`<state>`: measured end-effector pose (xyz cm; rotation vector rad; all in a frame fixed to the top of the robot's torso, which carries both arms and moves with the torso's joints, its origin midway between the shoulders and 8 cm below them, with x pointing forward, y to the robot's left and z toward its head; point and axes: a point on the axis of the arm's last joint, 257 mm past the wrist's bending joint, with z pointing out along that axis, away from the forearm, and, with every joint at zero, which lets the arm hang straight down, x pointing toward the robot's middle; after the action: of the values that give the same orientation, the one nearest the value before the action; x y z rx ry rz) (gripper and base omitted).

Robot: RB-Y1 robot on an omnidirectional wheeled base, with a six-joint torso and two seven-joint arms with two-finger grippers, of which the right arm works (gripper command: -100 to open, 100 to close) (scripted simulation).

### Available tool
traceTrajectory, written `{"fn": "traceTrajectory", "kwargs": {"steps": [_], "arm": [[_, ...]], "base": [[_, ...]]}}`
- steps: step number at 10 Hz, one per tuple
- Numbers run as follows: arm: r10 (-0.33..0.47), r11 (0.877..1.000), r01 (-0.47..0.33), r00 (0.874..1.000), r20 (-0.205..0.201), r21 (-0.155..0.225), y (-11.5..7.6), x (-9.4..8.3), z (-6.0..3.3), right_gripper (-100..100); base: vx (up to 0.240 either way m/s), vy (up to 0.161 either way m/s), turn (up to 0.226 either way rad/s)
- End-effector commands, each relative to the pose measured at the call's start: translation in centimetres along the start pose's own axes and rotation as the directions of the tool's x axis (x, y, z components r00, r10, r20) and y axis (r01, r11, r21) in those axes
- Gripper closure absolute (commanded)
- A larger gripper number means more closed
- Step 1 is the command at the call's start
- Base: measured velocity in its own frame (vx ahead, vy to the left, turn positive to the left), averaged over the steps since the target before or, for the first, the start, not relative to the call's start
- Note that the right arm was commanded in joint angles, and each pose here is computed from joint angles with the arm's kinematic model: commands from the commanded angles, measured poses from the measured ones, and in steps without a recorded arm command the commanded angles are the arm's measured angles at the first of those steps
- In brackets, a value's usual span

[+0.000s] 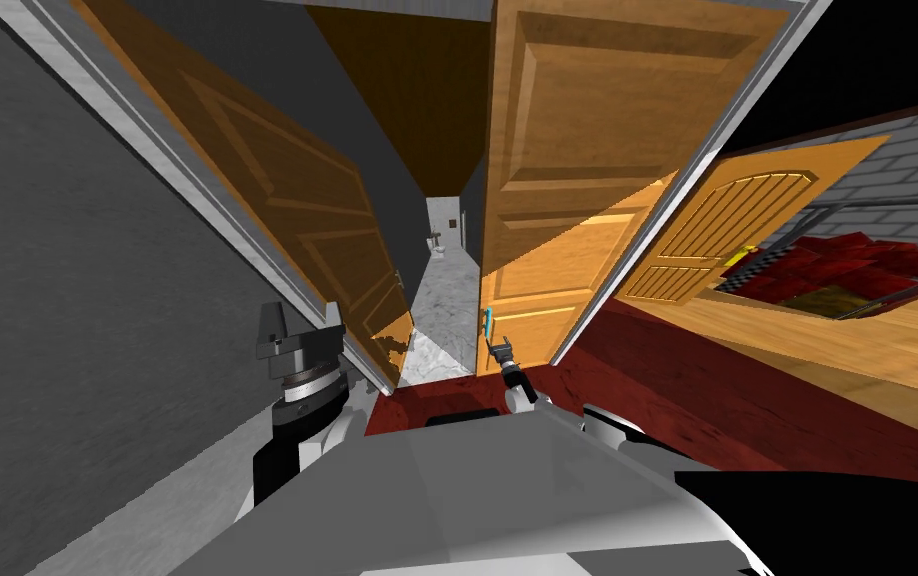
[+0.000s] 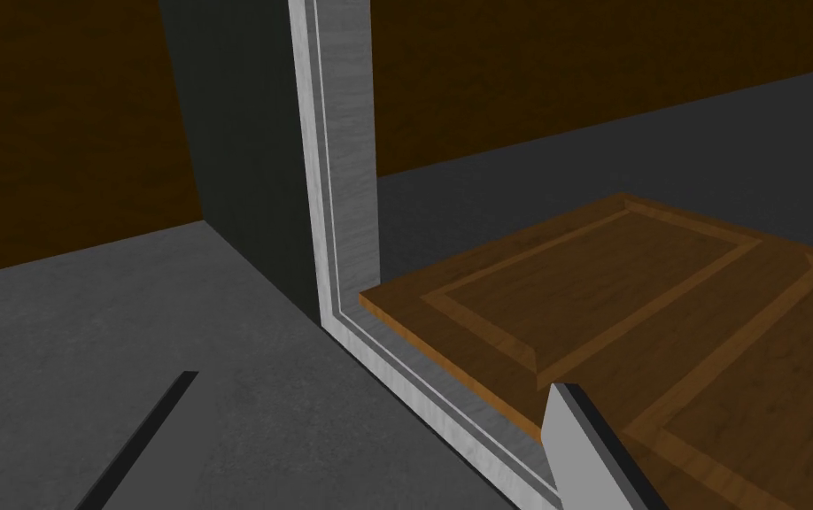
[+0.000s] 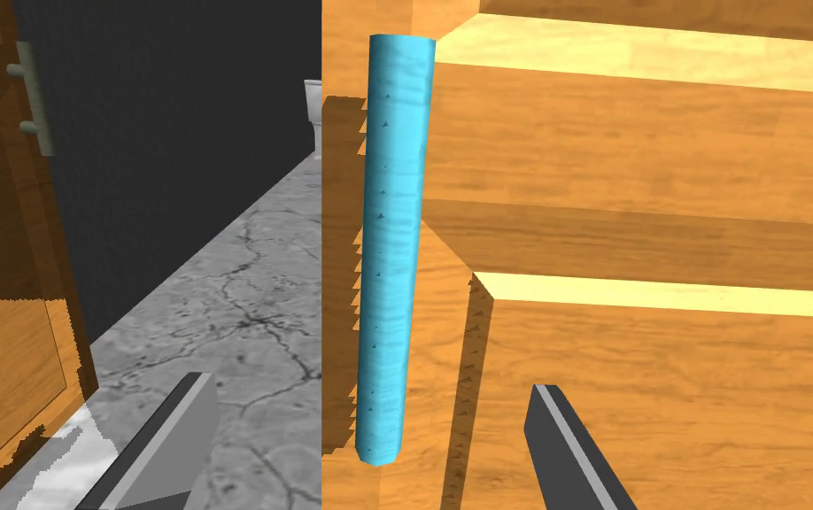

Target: Push the door open

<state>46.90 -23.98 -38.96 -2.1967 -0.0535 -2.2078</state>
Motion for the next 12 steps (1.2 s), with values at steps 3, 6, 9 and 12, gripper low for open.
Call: {"fn": "traceTrajectory", "kwargs": {"steps": [3,6,9,12], "arm": [[-0.001,1.000,0.001,1.000,-0.001,-0.014,0.29,-0.09,-0.04,-100],[-0.002,1.000,0.002,1.000,-0.002,-0.025,0.52,-0.18,-0.10,-100],[-0.001,1.000,0.001,1.000,-0.002,-0.022,0.48,-0.16,-0.09,100],[-0.001,1.000,0.001,1.000,-0.002,-0.022,0.48,-0.16,-0.09,100]], "base": [[0.199,-0.010,0.041],[0.207,-0.004,0.035],[0.016,0.000,0.003],[-0.005,-0.001,0.005]]}}
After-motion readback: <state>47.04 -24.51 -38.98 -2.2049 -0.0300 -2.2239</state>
